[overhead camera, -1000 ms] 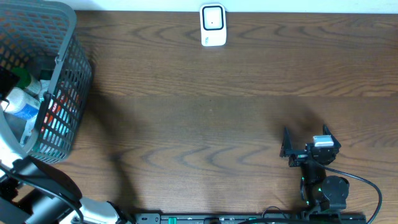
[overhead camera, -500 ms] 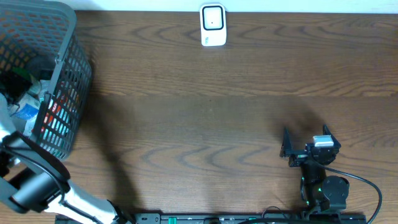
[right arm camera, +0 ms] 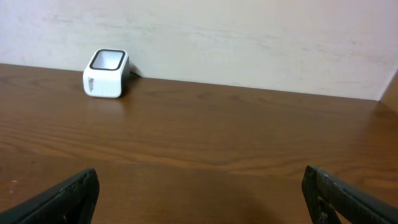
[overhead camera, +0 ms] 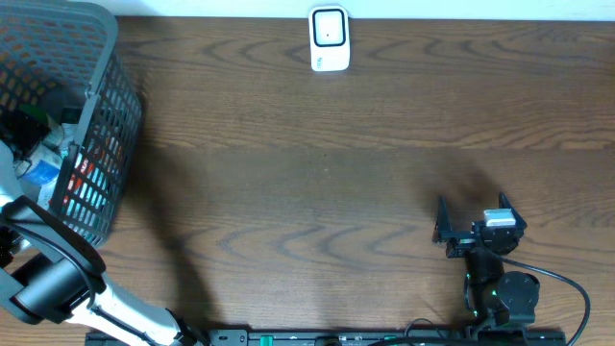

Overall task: Scan the item barcode
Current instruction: 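Close the left gripper around the white jar's body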

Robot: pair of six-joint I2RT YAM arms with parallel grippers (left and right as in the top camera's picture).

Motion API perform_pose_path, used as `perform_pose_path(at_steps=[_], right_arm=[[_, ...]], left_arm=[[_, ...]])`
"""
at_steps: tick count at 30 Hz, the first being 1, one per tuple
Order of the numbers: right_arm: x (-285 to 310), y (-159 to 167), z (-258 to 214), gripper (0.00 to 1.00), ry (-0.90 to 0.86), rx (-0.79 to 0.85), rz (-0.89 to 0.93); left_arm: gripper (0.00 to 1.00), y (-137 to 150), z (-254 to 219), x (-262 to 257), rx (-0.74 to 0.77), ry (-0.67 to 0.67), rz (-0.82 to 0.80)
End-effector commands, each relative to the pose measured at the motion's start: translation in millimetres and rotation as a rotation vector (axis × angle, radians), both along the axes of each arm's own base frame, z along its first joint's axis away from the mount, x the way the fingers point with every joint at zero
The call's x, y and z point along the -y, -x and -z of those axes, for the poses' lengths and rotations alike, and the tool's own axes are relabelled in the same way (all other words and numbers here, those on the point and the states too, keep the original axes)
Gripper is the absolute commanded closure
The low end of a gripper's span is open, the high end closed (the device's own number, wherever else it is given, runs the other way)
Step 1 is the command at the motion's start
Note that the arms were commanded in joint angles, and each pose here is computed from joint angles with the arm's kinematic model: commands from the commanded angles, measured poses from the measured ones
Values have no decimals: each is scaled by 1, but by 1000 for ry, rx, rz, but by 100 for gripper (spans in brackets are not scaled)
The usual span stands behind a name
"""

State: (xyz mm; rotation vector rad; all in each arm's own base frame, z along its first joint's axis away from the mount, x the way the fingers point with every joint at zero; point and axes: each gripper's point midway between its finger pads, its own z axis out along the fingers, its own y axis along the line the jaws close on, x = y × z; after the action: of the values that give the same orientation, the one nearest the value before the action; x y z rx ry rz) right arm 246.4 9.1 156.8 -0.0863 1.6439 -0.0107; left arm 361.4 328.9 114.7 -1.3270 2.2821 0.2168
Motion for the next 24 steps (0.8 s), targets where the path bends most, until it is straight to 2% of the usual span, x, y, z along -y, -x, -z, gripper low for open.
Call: perform_pose_path(at_steps=[1, 10, 13, 16, 24], right_arm=[[0, 0, 0, 1, -12, 2, 2], [0, 0, 0, 1, -12, 2, 2], [0, 0, 0, 1, -11, 2, 2], [0, 0, 0, 1, -12, 2, 2], [0, 0, 0, 1, -11, 2, 2]], left_arm=[[7, 5, 27, 1, -51, 23, 2], [14, 5, 33, 1, -62, 32, 2], [19, 6, 33, 2, -65, 35, 2], [27, 5, 31, 2, -60, 32, 2], [30, 3, -20, 0, 24, -41, 1]])
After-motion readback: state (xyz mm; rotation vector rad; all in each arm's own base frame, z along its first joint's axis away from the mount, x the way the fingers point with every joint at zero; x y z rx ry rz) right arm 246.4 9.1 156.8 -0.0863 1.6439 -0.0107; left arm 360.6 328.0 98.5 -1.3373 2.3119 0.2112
